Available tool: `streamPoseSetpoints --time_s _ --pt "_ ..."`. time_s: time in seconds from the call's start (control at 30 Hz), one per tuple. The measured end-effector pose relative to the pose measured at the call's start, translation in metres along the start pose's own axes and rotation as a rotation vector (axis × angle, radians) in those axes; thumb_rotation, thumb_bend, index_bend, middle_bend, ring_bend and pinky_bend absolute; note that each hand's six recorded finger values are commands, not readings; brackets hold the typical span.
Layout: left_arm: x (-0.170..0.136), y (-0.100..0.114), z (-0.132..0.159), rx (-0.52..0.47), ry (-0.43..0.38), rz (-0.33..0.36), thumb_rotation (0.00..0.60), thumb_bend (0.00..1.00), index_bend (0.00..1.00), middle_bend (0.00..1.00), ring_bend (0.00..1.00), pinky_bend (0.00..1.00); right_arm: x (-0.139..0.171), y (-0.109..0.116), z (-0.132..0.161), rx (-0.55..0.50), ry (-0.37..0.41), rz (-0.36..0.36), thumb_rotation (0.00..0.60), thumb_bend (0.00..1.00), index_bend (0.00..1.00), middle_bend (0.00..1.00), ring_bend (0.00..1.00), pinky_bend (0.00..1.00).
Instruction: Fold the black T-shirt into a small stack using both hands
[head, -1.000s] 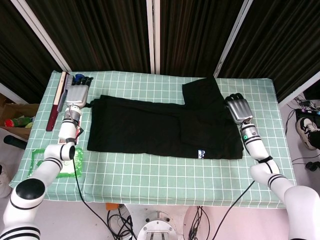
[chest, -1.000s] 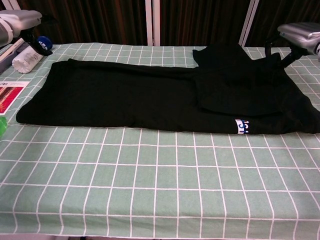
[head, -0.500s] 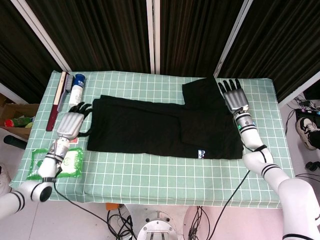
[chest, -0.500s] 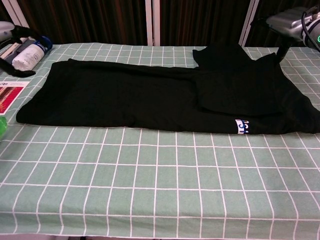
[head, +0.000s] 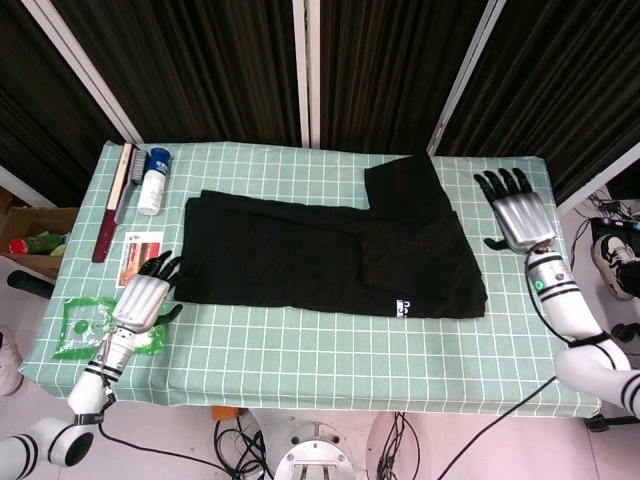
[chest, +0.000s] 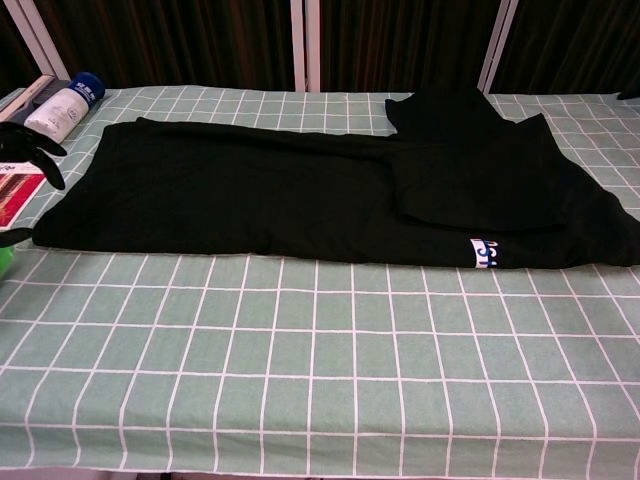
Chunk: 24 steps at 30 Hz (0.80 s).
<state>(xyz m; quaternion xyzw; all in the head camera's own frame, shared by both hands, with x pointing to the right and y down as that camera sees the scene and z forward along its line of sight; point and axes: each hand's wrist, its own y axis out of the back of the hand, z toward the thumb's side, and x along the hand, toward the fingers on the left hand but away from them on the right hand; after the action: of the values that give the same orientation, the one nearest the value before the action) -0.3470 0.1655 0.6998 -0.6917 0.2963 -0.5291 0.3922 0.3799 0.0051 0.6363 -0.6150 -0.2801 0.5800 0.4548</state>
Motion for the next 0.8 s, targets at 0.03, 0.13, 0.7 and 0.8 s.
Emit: streamPoseSetpoints --time_s 0.03,0.13,0.7,0.8 --pt "0.001 -0.003 0.001 0.004 -0.003 0.001 0.600 0.27 0.35 0.14 0.05 0.16 0.006 0.002 -0.002 -0.008 -0.005 0.001 0.600 0.06 0.00 0.11 0.00 0.05" --pt "0.005 -0.012 0.006 0.017 -0.011 0.009 0.600 0.27 0.36 0.14 0.05 0.16 0.022 0.006 -0.006 -0.038 -0.009 -0.003 0.600 0.06 0.00 0.12 0.00 0.05" --pt "0.025 -0.044 0.006 0.120 -0.001 0.034 0.600 0.26 0.39 0.17 0.06 0.17 0.061 -0.022 0.009 -0.135 0.076 0.064 0.600 0.08 0.10 0.17 0.00 0.06" --pt "0.030 -0.045 0.006 0.112 0.000 0.052 0.600 0.31 0.47 0.21 0.09 0.18 0.074 -0.033 0.017 -0.153 0.118 0.099 0.600 0.14 0.16 0.19 0.00 0.07"
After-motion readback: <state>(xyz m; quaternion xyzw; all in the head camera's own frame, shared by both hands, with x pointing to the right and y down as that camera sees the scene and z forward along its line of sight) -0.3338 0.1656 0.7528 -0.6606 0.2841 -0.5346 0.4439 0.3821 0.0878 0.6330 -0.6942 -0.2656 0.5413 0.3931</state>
